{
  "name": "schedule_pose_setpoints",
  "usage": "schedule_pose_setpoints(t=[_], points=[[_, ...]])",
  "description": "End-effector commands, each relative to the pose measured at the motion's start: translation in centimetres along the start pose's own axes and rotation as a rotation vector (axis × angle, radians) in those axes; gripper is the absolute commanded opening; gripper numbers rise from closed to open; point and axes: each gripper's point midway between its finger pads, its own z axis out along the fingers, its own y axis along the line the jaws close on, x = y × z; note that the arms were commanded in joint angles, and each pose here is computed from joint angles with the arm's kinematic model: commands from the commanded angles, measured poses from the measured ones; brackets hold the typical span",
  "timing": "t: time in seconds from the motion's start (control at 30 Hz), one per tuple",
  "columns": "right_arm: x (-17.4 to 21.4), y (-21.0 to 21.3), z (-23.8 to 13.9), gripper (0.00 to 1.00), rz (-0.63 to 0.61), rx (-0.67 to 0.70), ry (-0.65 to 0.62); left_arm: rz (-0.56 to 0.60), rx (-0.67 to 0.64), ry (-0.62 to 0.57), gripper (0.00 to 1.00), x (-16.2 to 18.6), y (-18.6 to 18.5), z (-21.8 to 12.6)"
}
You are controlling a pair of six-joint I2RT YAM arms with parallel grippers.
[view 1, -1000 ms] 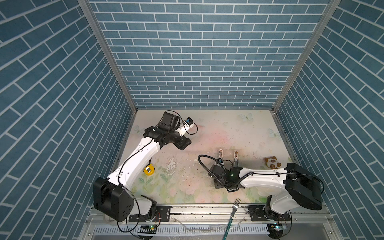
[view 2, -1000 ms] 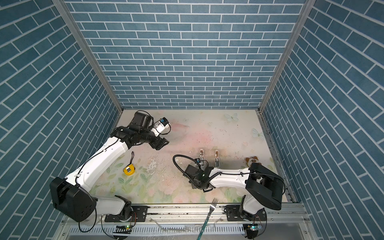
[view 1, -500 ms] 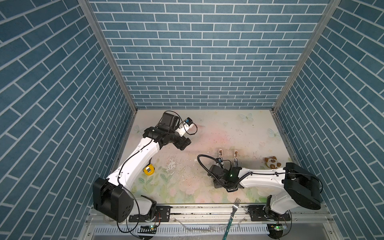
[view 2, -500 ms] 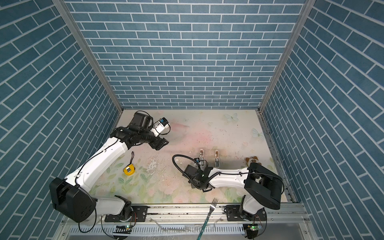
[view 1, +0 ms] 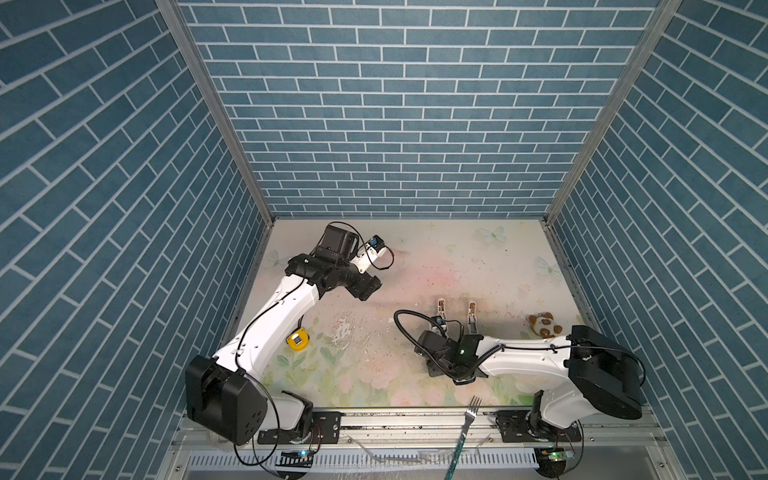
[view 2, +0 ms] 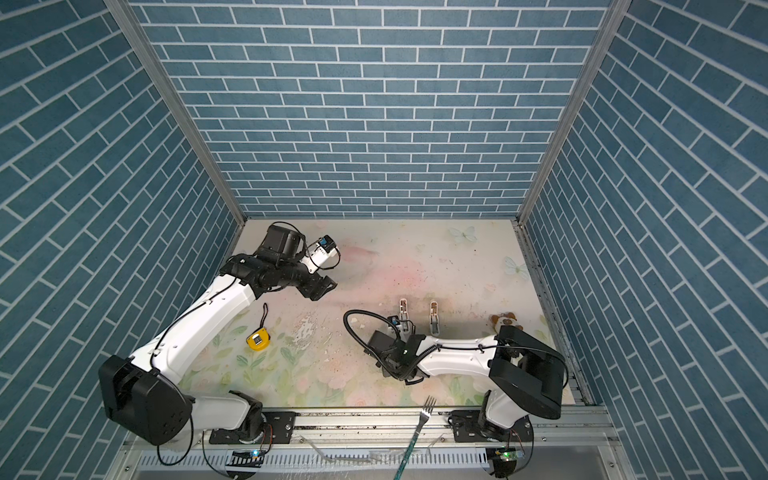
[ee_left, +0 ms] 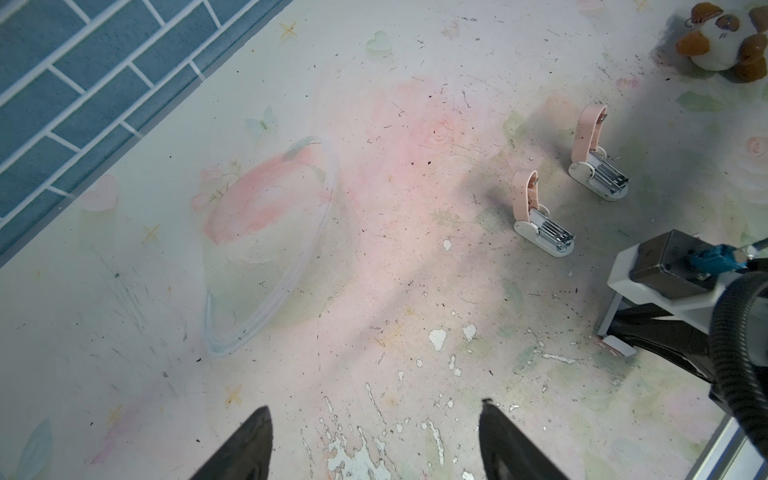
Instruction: Load the staples into the stapler
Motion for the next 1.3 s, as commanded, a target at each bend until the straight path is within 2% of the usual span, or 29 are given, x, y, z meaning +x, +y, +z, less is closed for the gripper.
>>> schedule_pose_setpoints(t=[0.0,0.4,0.83,1.27], points=[[-0.8,-0.1,-1.4,0.1,0.006,0.0,-0.039,-0.005,-0.009,-0.012,0.79,-0.2,0.3,-0.5],[-1.4,-0.1,-2.2,0.1,0.014,-0.016,-0.069,-0.018,-0.013,-0.024,0.79,-0.3,0.5,-1.0],[-7.5,1.6,-4.3,0.11,-0.021,-0.034,-0.17,-0.023,-0.025,-0.054,0.8,-0.5,0.7,-1.8],[-11.1,-1.0,-3.1,0.11,0.02,-0.011,-0.246,-0.039,-0.018,-0.09,0.8,-0.9,0.5,-2.5]])
